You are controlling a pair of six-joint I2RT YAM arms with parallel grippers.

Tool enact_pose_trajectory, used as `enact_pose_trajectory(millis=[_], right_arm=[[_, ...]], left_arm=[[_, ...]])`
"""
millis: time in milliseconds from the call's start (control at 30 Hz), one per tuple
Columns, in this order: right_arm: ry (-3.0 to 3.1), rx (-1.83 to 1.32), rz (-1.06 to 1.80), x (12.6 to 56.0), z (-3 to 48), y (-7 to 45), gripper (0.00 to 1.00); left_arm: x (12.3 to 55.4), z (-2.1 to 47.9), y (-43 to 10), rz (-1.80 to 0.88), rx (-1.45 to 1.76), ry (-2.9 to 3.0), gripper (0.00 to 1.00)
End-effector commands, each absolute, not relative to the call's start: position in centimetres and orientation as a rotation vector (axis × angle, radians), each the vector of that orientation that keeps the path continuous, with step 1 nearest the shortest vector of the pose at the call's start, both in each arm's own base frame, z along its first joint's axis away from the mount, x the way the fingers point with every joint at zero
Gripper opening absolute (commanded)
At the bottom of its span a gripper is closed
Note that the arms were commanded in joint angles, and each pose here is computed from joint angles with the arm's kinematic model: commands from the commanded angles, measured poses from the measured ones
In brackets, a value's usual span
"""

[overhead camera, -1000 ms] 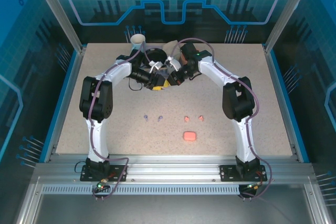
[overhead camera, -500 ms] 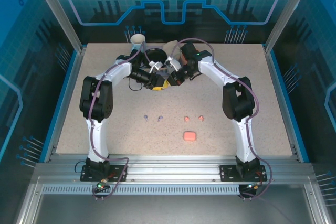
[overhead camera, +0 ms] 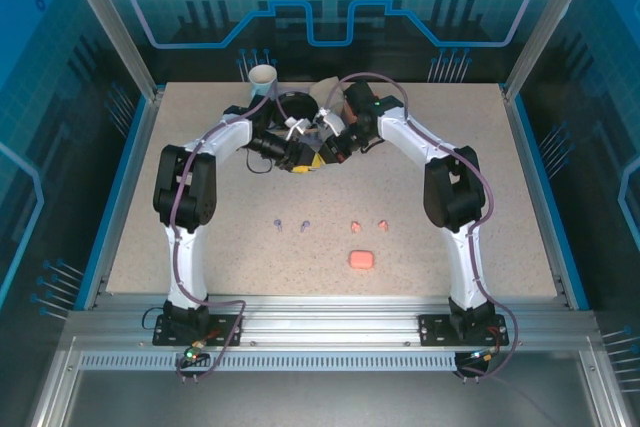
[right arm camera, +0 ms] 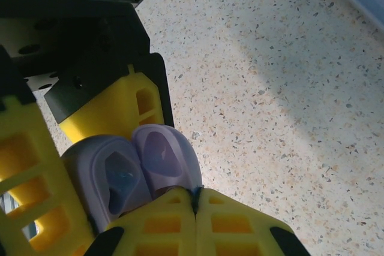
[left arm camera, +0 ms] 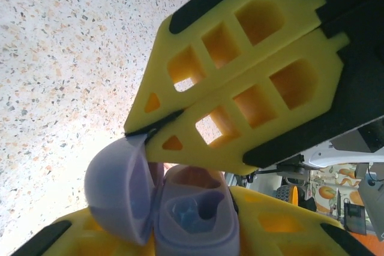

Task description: Insert the wireless bluetooth earbuds into the charging case

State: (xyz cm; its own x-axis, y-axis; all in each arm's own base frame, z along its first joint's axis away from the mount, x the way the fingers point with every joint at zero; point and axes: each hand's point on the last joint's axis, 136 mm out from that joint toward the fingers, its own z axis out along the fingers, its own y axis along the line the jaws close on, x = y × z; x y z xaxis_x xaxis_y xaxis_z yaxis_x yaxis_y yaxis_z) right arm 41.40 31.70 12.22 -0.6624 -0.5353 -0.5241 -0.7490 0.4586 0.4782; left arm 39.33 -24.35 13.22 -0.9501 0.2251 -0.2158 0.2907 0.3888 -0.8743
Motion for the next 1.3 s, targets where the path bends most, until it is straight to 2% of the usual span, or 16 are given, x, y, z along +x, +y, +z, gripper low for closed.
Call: enact_pose_trajectory(millis=[0,400,533,633,700,1033,1267], right_arm=[[2.350,-1.121,1.035,41.1,14.5,32.3,0.00],[2.380,-1.072,0.991,41.9,14.4,31.7,0.00],[2.403,-0.908,0.993,43.6,16.2,29.8,0.34],[2.394,-0.783,0.993,44.4,18.7,27.5,0.46],[2.392,-0.699,0.992,44.7,20.1,26.0,0.49],[2.513,-0.282,0.836,42.7,22.3,21.9,0.54],[2.601,-0.242,0.697,38.8,20.4,23.8,0.56]], left_arm=[[39.8,13.7,-25.2,-1.673,0.501,2.531,0.33],[39.8,13.9,-25.2,-1.663,0.507,2.528,0.12],[39.8,14.6,-24.8,-1.615,0.517,2.510,0.03],[40.1,15.4,-24.4,-1.570,0.515,2.486,0.00],[40.4,16.0,-23.9,-1.527,0.505,2.464,0.00],[41.9,19.3,-20.8,-1.041,0.459,2.110,0.00],[39.7,20.2,-18.7,-0.720,0.452,1.796,0.00]])
